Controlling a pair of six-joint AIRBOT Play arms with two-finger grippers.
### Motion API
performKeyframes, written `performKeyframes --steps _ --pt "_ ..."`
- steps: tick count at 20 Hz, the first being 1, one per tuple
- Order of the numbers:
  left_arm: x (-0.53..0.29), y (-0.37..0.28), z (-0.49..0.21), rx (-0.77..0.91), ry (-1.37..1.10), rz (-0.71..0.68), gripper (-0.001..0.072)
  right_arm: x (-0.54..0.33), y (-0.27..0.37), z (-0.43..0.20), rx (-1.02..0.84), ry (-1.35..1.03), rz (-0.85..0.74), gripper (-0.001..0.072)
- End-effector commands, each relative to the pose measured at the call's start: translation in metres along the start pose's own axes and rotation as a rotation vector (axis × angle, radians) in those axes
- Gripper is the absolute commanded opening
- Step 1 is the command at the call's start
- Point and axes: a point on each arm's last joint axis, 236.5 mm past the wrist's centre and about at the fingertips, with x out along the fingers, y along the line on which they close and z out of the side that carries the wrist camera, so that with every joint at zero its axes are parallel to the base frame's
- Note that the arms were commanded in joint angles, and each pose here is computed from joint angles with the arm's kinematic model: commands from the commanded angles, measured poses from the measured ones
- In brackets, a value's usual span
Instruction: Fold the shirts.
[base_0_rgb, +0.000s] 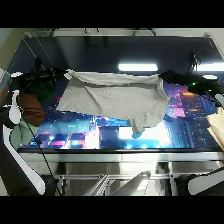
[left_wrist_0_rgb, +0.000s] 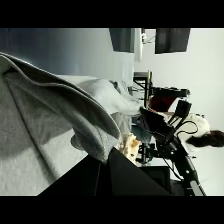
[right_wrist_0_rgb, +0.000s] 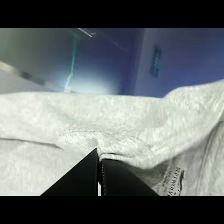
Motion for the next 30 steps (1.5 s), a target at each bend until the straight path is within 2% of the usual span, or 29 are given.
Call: performKeyframes --steps 1,13,17,20,30 --pt "-0.005 0.025 0.0 -0.005 0.009 0.101 0.0013 0.005 -0.008 -0.013 -0.002 0.036 -0.001 0.0015" --pt "-0.006 0.039 0.008 0.037 -0.021 0.16 0.0013 0.005 -0.016 -0.022 0.011 0.07 -0.034 0.0015" --pt "-0.006 0.071 -0.005 0.068 0.038 0.303 0.0013 0.004 -0.044 -0.056 0.042 0.199 -0.129 0.0015" --pt "-0.007 0.09 -0.009 0.095 0.065 0.397 0.0012 0.004 -0.044 -0.059 0.049 0.208 -0.128 0.0015" --pt "-0.02 0.089 -0.01 0.075 0.066 0.378 0.0015 0.003 -0.041 -0.061 0.099 0.217 -0.119 0.0017"
